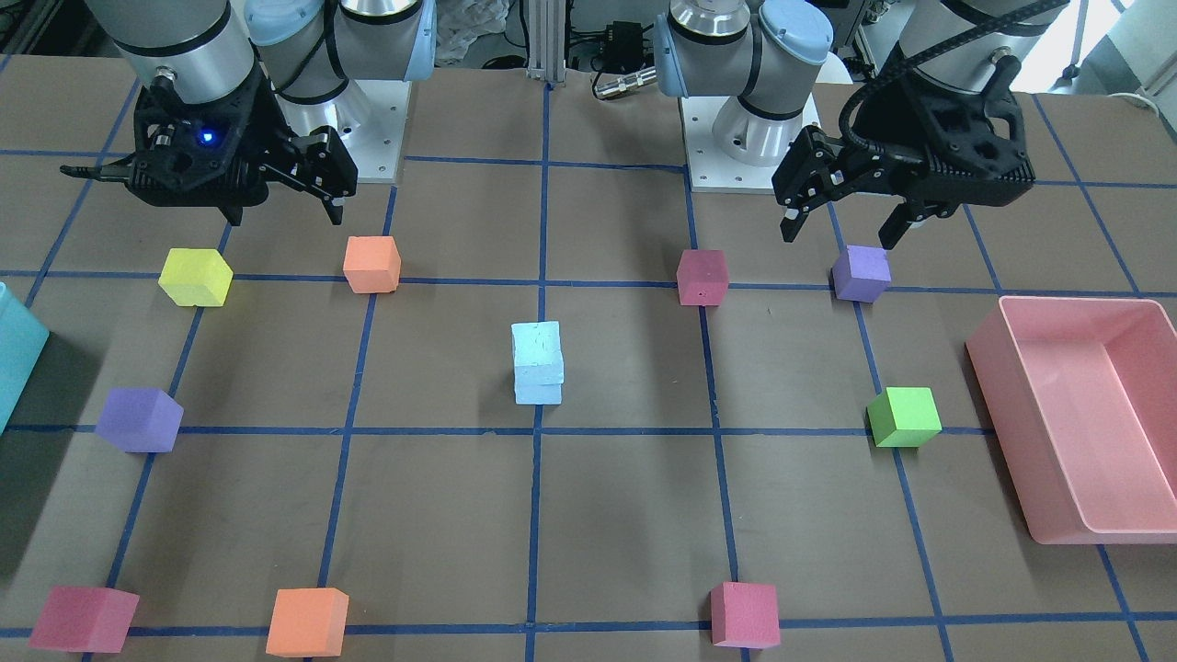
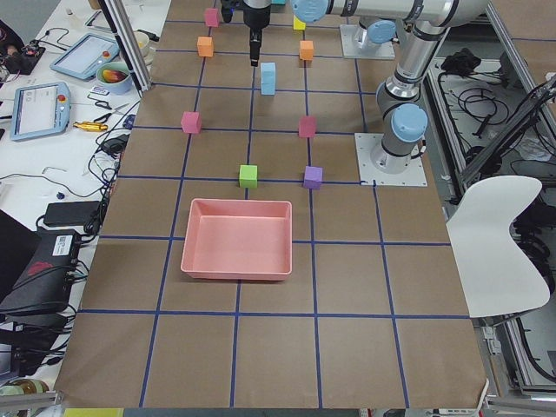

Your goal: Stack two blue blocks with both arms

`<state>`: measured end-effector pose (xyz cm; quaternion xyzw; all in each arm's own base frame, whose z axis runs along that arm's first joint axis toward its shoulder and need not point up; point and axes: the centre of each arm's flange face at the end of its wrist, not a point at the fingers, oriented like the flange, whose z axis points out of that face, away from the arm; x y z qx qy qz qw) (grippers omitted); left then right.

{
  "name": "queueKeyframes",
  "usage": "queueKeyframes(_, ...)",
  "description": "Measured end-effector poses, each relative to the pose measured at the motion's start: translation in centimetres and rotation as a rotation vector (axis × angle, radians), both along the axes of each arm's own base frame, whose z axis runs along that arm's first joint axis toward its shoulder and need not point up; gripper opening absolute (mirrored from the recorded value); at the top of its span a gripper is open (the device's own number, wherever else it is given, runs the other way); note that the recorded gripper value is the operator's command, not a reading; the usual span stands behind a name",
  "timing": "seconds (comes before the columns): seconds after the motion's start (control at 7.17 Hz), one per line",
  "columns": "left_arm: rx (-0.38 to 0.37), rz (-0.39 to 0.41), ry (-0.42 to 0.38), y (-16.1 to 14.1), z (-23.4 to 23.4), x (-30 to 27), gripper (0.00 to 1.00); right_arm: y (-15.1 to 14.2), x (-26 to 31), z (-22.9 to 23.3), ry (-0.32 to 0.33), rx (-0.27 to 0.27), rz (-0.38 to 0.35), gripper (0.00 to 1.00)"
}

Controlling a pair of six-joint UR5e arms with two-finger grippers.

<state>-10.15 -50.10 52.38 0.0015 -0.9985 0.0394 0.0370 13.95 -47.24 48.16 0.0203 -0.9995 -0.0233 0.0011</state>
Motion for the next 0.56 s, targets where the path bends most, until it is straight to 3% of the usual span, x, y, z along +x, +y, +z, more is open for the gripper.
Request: queueKeyframes(0.56,-0.052,0.013,-0.017,-0.19,0.16,0.43,1.00,0.15,0.02,-0.04,0.001,0.002,0.000,1.00)
